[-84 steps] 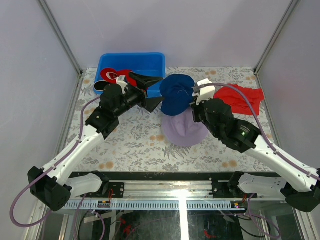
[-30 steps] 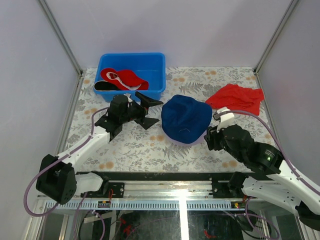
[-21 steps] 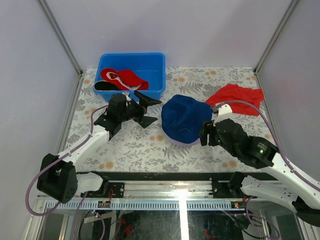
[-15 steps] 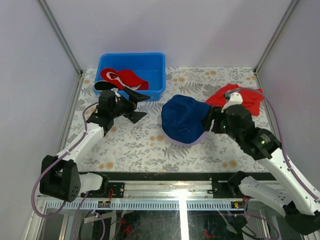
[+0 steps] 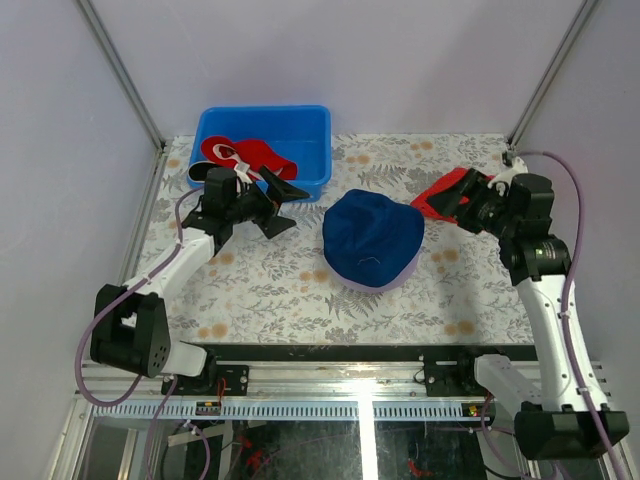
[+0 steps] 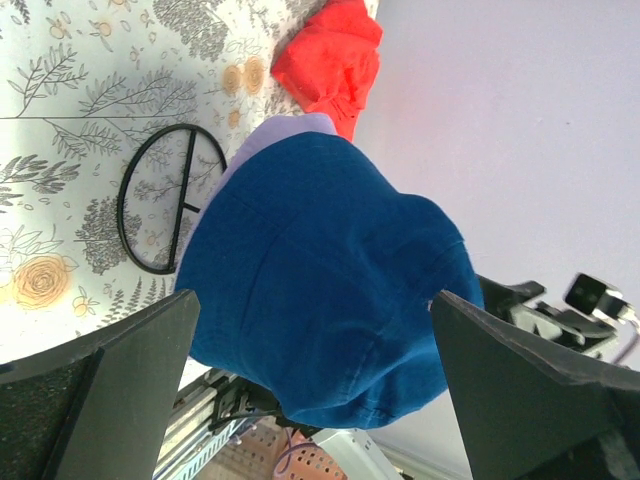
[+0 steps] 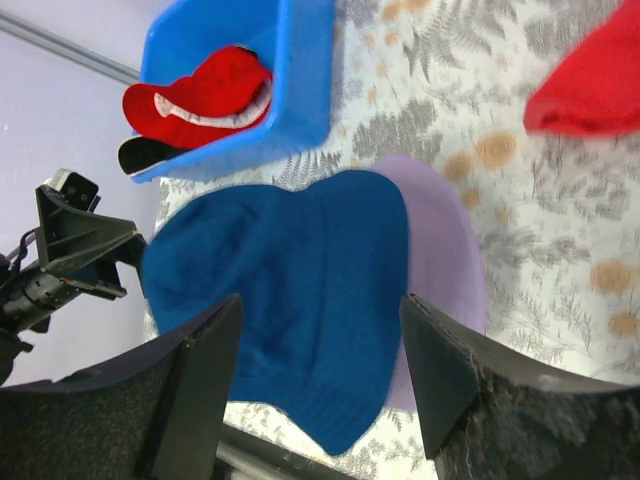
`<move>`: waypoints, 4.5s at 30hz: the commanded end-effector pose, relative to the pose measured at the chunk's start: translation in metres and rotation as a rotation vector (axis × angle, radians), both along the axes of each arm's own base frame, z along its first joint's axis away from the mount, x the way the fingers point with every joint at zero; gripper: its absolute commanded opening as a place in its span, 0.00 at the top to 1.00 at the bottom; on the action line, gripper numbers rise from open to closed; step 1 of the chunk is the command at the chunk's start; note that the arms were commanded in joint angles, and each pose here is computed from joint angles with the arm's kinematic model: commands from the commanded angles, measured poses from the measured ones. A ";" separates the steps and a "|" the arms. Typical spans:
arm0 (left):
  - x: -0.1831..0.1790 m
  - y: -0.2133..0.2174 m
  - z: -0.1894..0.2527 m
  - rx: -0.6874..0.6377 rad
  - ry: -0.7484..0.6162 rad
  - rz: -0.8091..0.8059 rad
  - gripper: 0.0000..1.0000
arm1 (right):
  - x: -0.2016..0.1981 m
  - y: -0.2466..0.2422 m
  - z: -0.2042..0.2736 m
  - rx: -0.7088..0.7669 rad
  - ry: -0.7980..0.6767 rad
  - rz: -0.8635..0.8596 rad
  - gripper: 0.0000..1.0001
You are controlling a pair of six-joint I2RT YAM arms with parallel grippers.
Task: Stack the hats
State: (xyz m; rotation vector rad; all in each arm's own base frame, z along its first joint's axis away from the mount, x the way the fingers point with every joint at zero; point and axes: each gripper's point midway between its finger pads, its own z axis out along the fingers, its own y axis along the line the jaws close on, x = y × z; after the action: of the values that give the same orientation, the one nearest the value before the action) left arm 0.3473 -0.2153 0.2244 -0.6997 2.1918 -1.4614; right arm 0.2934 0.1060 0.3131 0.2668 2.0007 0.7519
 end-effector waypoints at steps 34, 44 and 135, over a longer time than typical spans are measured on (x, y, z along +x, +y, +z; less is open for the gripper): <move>-0.020 -0.004 -0.054 0.030 0.085 -0.130 0.00 | -0.014 0.024 -0.097 0.555 0.122 0.122 1.00; -0.019 -0.007 -0.068 -0.002 0.077 -0.135 0.00 | -0.020 0.017 -0.129 0.514 0.202 0.053 1.00; -0.008 -0.044 -0.098 -0.406 0.033 -0.122 0.88 | -0.008 -0.041 -0.179 -0.038 0.420 -0.291 0.44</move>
State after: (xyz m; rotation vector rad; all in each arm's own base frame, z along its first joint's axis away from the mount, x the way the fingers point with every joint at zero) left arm 0.3343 -0.2609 0.1133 -0.7957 2.0360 -2.0007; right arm 0.2710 0.0836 0.0998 0.7880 2.4038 0.6118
